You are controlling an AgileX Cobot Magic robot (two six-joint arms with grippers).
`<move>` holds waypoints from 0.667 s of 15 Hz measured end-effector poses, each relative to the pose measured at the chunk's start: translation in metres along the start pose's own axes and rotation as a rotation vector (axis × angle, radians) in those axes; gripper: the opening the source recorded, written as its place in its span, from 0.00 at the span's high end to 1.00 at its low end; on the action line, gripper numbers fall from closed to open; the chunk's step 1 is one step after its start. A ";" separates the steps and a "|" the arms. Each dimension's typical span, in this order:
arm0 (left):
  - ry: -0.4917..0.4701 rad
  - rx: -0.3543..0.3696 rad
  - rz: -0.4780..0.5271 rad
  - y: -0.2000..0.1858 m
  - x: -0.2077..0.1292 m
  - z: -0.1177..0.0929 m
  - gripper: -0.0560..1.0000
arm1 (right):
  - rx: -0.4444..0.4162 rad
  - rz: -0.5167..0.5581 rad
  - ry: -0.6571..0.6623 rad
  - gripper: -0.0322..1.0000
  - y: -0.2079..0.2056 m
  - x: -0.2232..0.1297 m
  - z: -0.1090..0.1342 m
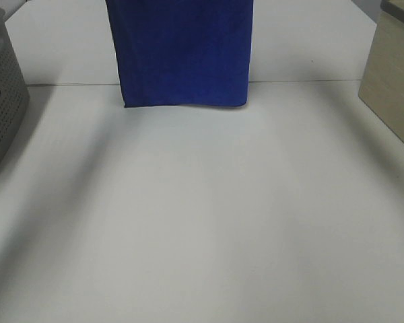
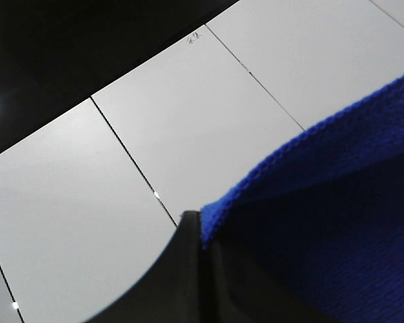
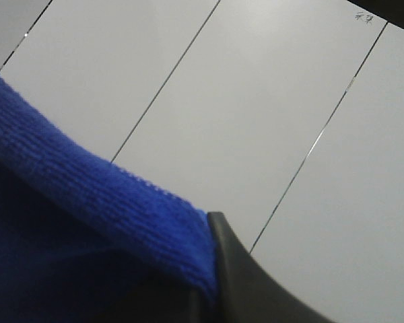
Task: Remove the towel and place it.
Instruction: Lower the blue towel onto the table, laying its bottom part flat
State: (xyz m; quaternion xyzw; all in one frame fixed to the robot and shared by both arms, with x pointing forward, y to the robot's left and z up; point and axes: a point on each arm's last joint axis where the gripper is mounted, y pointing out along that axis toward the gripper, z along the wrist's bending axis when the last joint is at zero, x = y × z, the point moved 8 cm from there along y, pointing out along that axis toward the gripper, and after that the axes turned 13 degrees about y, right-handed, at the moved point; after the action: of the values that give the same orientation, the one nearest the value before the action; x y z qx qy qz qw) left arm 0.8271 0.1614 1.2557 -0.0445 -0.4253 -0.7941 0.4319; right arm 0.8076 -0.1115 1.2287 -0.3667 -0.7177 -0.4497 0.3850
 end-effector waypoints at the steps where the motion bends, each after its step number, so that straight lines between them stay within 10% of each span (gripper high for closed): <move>1: -0.007 -0.009 0.011 0.000 -0.002 -0.002 0.95 | 0.001 0.015 0.000 0.95 0.000 -0.003 0.000; 4: -0.084 -0.075 0.110 0.000 -0.013 -0.013 0.95 | 0.012 0.169 0.000 0.95 -0.003 -0.028 0.002; 10: -0.289 -0.487 0.709 -0.044 0.009 -0.027 0.95 | 0.075 0.745 0.193 0.95 -0.066 -0.038 0.001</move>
State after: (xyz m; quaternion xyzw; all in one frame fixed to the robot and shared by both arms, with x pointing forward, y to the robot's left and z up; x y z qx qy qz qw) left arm 0.7976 0.1475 1.2146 -0.3982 -0.2405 -0.6596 0.5904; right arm 0.7659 -0.1390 1.1713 -0.5441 -0.5116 -0.2850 0.6009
